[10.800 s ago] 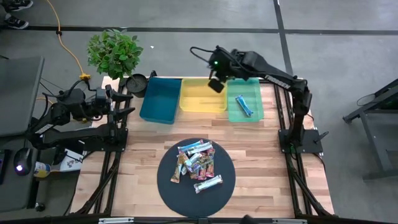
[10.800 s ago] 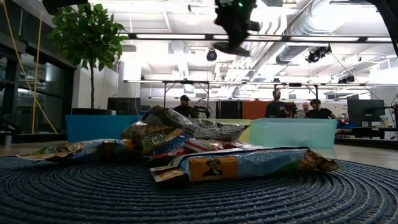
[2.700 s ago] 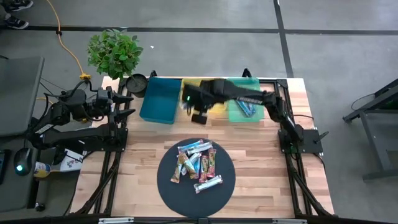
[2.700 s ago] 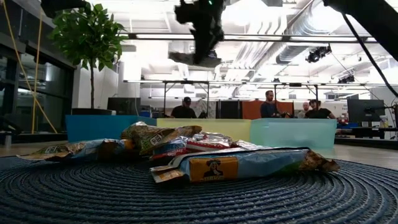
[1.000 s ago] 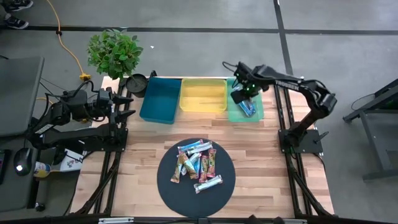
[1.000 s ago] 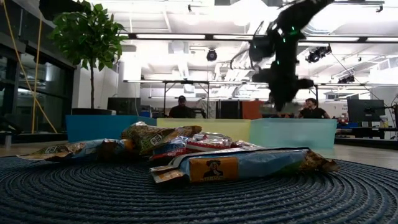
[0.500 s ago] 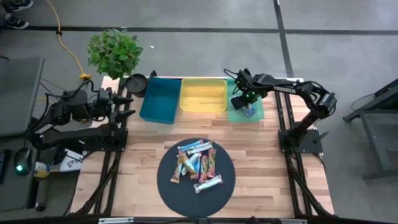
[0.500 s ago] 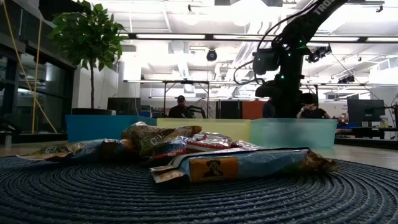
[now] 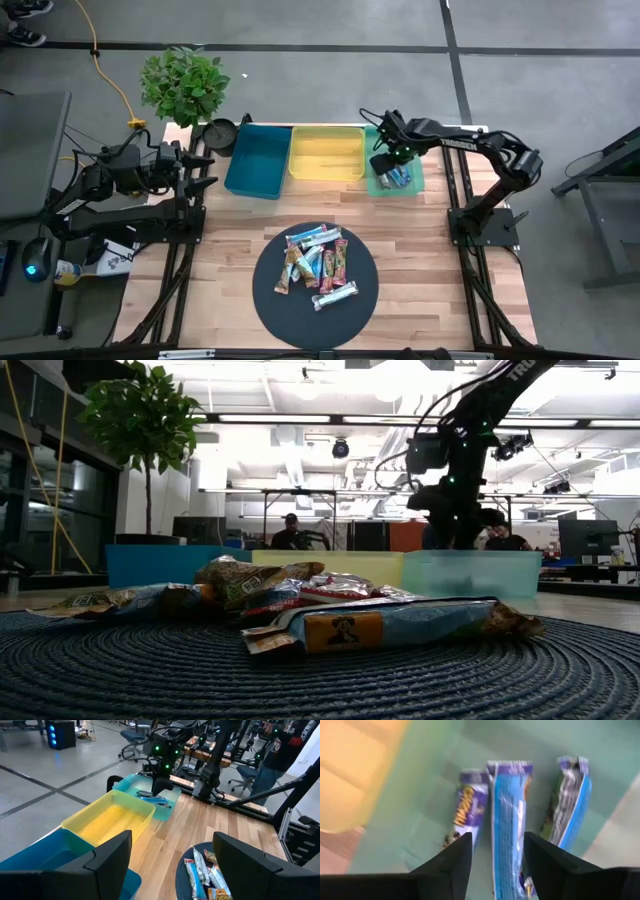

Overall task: Pick and place Granola Bars by type
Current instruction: Put the yellow granola bar into the yellow bin

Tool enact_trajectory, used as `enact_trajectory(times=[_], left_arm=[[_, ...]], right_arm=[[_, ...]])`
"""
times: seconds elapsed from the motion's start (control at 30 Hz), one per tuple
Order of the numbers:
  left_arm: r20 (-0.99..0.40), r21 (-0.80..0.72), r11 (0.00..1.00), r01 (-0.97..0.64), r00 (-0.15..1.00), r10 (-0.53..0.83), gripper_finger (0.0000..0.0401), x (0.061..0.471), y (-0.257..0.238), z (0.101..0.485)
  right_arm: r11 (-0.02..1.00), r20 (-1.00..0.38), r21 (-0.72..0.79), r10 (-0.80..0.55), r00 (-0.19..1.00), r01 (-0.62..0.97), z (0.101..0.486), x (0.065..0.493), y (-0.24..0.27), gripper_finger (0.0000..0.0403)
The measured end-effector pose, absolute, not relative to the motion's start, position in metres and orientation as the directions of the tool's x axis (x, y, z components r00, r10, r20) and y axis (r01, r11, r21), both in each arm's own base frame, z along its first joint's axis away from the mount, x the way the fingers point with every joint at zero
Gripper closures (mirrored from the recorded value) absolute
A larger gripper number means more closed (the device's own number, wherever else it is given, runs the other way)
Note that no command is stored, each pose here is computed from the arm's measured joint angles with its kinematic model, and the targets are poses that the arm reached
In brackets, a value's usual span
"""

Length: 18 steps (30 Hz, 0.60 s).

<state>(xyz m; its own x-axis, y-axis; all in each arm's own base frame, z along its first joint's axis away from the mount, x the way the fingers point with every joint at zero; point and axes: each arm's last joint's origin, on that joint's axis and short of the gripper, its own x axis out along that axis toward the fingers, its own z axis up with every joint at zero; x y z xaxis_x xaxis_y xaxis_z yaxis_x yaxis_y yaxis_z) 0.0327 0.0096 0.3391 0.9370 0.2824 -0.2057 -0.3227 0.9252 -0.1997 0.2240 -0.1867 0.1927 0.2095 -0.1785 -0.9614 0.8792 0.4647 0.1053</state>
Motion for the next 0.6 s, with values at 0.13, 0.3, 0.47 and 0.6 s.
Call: enact_trajectory(times=[0.13,0.3,0.47,0.6], left_arm=[[-0.206,-0.2,0.925,-0.323,0.937,0.283,0.0128,0.033,0.01,0.339],[-0.206,-0.2,0.925,-0.323,0.937,0.283,0.0128,0.033,0.01,0.339],[-0.206,-0.2,0.925,-0.323,0.937,0.283,0.0128,0.033,0.01,0.339],[-0.206,-0.199,0.925,-0.323,0.937,0.283,0.0128,0.033,0.01,0.339]], right_arm=[[0.478,-0.927,0.154,-0.234,0.294,0.865,0.205,0.225,-0.19,0.0244],[0.577,-0.808,0.291,-0.278,0.519,0.763,0.233,0.23,-0.192,0.0248],[0.7,-0.607,0.413,-0.265,0.749,0.583,0.266,0.243,-0.183,0.0247],[0.753,-0.463,0.489,-0.204,0.862,0.441,0.286,0.257,-0.164,0.0249]])
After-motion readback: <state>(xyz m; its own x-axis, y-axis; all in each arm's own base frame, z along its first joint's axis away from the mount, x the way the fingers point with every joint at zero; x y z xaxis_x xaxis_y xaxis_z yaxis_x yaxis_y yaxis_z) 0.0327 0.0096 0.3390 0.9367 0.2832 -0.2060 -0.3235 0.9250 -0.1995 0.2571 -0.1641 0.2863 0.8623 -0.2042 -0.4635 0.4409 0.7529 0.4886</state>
